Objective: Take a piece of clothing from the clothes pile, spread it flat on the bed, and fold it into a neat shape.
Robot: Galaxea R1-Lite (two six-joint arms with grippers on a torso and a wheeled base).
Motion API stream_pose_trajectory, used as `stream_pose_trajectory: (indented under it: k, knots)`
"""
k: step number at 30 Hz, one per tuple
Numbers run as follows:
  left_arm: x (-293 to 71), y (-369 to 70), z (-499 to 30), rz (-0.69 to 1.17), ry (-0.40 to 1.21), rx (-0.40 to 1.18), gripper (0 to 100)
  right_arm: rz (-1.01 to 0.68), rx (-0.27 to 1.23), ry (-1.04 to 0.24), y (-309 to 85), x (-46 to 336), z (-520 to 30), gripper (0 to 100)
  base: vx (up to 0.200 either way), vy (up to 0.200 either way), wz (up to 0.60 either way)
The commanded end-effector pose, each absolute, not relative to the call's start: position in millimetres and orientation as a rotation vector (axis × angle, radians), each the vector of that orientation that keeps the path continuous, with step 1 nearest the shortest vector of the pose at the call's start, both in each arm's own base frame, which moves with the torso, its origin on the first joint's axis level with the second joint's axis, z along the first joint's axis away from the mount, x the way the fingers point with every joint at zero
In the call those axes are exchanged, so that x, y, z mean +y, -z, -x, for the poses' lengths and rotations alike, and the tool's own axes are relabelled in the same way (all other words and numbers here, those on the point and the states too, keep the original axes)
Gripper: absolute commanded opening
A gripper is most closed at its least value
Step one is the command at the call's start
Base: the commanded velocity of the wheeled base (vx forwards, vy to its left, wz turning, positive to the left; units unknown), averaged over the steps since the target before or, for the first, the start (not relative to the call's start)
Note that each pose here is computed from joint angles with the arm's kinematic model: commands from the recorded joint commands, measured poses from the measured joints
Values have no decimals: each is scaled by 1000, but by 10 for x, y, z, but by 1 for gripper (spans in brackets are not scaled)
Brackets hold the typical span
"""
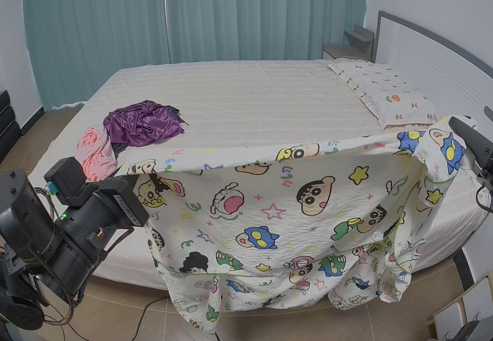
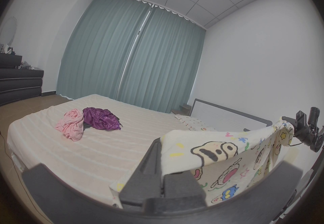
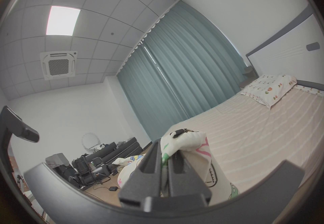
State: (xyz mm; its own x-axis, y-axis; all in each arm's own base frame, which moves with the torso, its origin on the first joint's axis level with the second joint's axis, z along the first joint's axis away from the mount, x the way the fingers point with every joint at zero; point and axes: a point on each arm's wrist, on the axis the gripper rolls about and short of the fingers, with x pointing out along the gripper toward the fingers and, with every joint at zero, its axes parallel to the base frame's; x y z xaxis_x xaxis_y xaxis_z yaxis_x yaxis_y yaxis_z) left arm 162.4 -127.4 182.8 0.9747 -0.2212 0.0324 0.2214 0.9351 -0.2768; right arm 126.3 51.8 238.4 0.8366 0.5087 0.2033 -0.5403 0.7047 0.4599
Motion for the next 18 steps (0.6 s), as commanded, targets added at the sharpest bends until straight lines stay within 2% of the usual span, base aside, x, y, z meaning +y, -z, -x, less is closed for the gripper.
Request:
stream_pose_trajectory:
  k: [1, 18]
  knots:
    - [-1432, -1639, -1839, 238, 211, 72, 0, -521, 29, -490, -2219, 498, -1568, 0, 200, 0, 0]
    - [-1669, -1159, -2969, 190, 35, 144, 0, -479, 130, -362, -1900, 500, -2468, 0, 200, 0, 0]
